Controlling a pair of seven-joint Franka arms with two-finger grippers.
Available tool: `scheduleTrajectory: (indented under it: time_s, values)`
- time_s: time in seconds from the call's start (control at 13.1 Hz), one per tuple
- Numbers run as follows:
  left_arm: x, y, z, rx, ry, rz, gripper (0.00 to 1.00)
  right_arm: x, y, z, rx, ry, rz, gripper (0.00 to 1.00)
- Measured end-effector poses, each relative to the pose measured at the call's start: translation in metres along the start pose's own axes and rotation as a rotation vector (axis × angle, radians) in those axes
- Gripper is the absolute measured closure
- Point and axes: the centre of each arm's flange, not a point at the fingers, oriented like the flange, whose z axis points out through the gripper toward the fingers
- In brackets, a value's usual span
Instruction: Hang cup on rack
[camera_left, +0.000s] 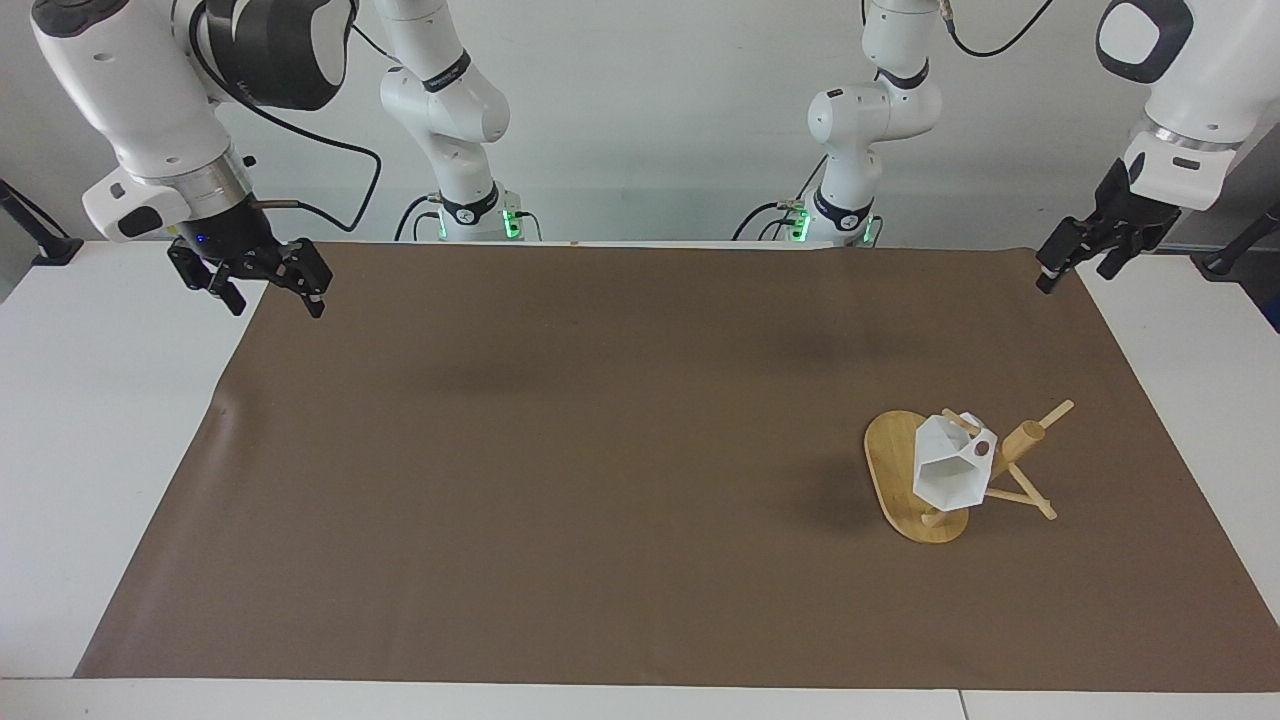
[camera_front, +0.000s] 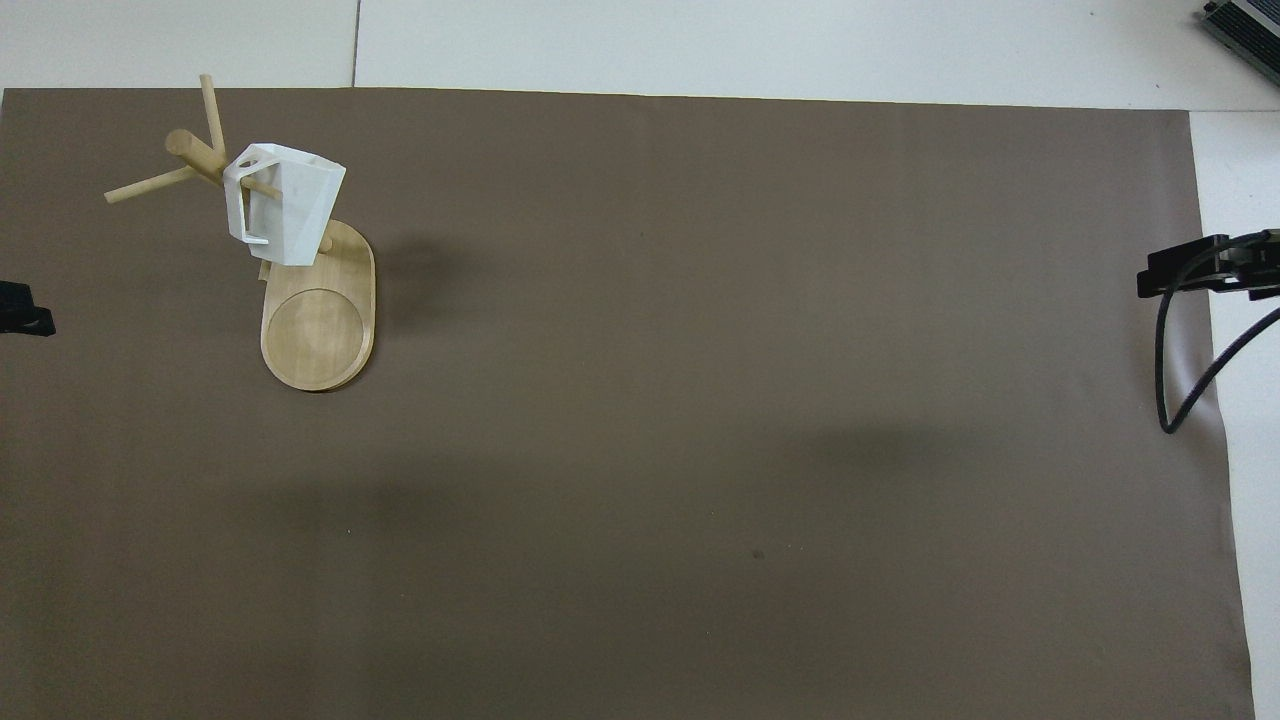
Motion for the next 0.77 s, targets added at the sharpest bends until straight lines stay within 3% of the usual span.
scheduleTrajectory:
  time_s: [0.77]
  values:
    - [-0.010, 0.055, -0.036, -0.012, -0.028, 0.124, 0.00, 0.000, 0.000, 0.000, 0.000, 0.000, 0.000, 0.00]
